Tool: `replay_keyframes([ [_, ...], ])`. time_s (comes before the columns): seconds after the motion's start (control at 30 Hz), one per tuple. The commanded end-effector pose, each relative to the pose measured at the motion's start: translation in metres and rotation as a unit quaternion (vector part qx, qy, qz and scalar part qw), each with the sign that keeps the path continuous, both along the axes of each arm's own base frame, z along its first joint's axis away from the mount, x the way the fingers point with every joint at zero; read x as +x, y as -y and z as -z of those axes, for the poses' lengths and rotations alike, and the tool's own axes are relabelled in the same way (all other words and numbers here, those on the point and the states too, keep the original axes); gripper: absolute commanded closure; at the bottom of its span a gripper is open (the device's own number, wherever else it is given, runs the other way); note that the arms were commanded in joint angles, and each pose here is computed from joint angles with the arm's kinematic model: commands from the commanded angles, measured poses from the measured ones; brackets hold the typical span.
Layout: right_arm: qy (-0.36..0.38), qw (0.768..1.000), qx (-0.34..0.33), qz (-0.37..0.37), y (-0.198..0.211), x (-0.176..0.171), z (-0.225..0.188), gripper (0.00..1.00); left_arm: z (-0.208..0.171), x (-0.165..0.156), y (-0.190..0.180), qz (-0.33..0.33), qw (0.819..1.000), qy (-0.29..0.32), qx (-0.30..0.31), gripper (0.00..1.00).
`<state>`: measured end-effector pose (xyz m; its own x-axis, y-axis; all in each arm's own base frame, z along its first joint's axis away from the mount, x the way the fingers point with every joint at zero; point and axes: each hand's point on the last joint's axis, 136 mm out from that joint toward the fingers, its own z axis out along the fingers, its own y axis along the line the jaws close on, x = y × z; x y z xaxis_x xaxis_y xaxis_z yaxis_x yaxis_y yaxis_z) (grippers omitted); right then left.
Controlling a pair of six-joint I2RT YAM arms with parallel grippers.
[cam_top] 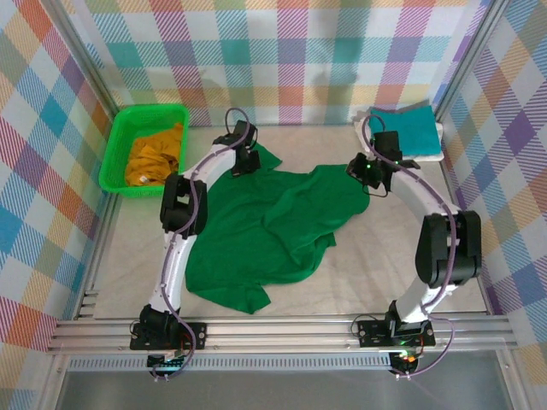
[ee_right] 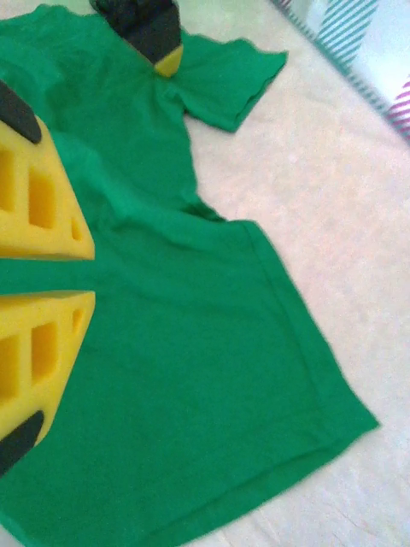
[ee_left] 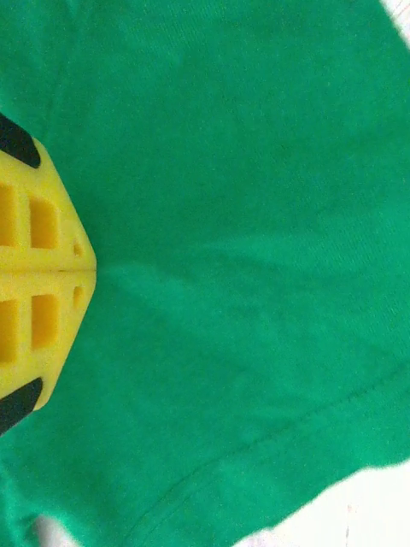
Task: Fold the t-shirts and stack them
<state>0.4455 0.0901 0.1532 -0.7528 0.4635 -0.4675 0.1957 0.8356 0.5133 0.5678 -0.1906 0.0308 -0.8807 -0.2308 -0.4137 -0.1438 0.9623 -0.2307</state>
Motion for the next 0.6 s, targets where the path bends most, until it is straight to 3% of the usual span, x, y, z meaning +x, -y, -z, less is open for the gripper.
replay_keyframes([
  [0.0,0.02,0.999,-0.016,0.018,0.015,0.0,-0.002,0.77,0.006,0.015,-0.022,-0.045,0.998,-0.009,-0.03,1.0],
  [0.3,-0.009,1.0,-0.003,-0.002,0.009,-0.004,0.017,0.71,0.024,0.04,-0.085,-0.111,0.993,-0.011,-0.039,1.0],
  [0.43,-0.014,1.0,0.003,-0.012,0.005,0.002,0.022,0.71,0.026,0.046,-0.098,-0.114,0.993,-0.011,-0.032,1.0],
  [0.57,-0.016,1.0,0.003,-0.019,0.003,0.009,0.026,0.69,0.003,0.061,-0.097,-0.107,0.994,0.019,-0.031,1.0],
])
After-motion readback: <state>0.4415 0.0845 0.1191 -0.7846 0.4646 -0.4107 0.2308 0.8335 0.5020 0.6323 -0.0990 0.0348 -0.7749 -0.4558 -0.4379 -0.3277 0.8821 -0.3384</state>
